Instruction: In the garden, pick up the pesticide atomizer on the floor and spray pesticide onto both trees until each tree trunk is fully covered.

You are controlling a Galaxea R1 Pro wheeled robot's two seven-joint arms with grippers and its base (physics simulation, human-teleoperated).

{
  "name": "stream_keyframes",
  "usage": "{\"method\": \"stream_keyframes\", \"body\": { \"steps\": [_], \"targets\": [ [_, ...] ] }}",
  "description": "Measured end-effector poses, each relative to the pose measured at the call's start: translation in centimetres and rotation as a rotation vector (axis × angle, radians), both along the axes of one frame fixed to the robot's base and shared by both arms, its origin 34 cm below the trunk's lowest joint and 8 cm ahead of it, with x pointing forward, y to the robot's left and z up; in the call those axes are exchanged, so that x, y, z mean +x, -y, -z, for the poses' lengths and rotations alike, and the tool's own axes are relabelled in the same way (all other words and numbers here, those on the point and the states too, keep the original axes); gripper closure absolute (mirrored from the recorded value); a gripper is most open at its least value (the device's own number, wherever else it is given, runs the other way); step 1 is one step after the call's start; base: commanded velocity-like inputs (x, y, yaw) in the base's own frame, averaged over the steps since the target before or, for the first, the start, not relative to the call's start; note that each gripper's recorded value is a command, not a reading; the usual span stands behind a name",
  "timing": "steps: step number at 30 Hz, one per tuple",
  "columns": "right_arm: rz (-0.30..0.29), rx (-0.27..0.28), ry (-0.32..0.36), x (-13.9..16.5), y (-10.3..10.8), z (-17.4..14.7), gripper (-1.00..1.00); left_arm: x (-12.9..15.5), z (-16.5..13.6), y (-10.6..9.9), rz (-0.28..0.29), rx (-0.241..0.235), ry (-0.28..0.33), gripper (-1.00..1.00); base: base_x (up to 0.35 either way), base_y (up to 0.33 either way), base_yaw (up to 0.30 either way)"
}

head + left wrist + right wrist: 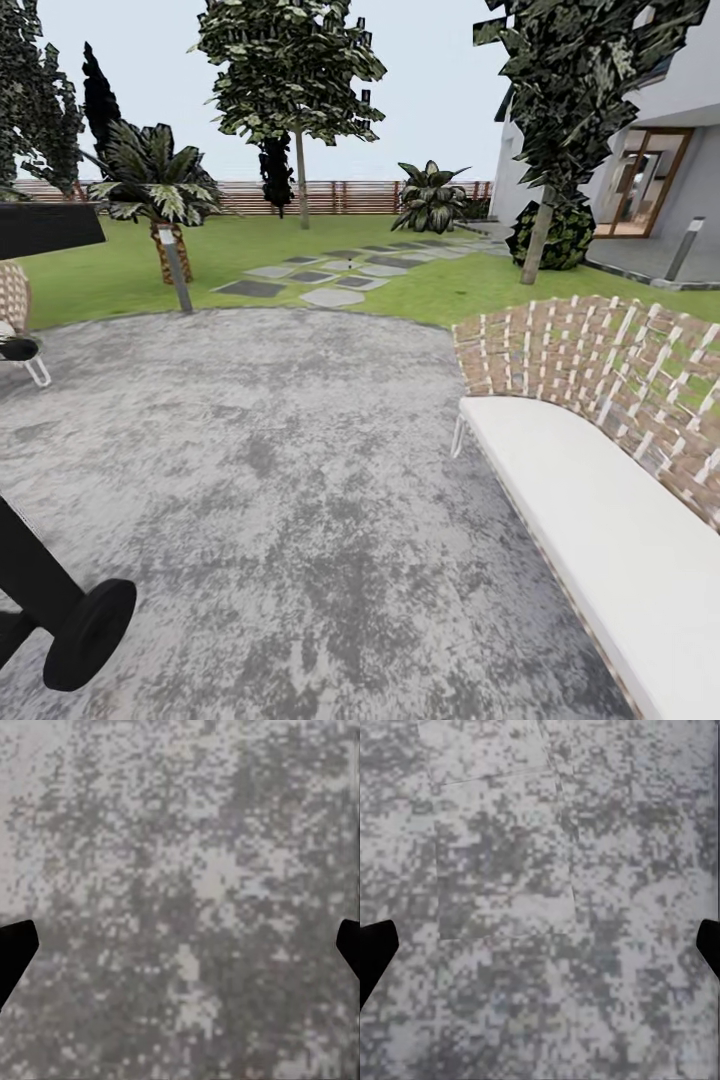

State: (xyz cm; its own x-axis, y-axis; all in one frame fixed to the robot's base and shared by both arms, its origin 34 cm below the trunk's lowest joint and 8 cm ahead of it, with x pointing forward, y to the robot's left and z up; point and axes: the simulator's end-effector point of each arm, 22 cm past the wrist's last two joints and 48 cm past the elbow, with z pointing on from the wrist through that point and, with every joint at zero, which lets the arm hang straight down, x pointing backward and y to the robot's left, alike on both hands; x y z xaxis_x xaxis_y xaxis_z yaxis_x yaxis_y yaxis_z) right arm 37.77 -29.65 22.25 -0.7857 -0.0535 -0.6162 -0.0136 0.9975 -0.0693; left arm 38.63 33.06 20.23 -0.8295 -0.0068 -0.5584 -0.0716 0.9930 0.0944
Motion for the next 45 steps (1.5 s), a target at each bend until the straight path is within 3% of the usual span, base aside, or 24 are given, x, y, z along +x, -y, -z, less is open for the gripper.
{"method": "stream_keyframes", "body": {
  "steps": [18, 45],
  "targets": [
    [0.001, -0.001, 0.0, 0.0, -0.01, 0.0, -1.0, 0.0, -0.01, -0.12, -0.001, 0.001, 0.0, -1.0, 0.337, -0.009, 0.14],
    [0.002, -0.001, 0.0, 0.0, 0.04, 0.0, -1.0, -0.02, -0.01, -0.1, -0.001, 0.001, 0.0, -1.0, 0.337, 0.0, 0.005]
  ]
}}
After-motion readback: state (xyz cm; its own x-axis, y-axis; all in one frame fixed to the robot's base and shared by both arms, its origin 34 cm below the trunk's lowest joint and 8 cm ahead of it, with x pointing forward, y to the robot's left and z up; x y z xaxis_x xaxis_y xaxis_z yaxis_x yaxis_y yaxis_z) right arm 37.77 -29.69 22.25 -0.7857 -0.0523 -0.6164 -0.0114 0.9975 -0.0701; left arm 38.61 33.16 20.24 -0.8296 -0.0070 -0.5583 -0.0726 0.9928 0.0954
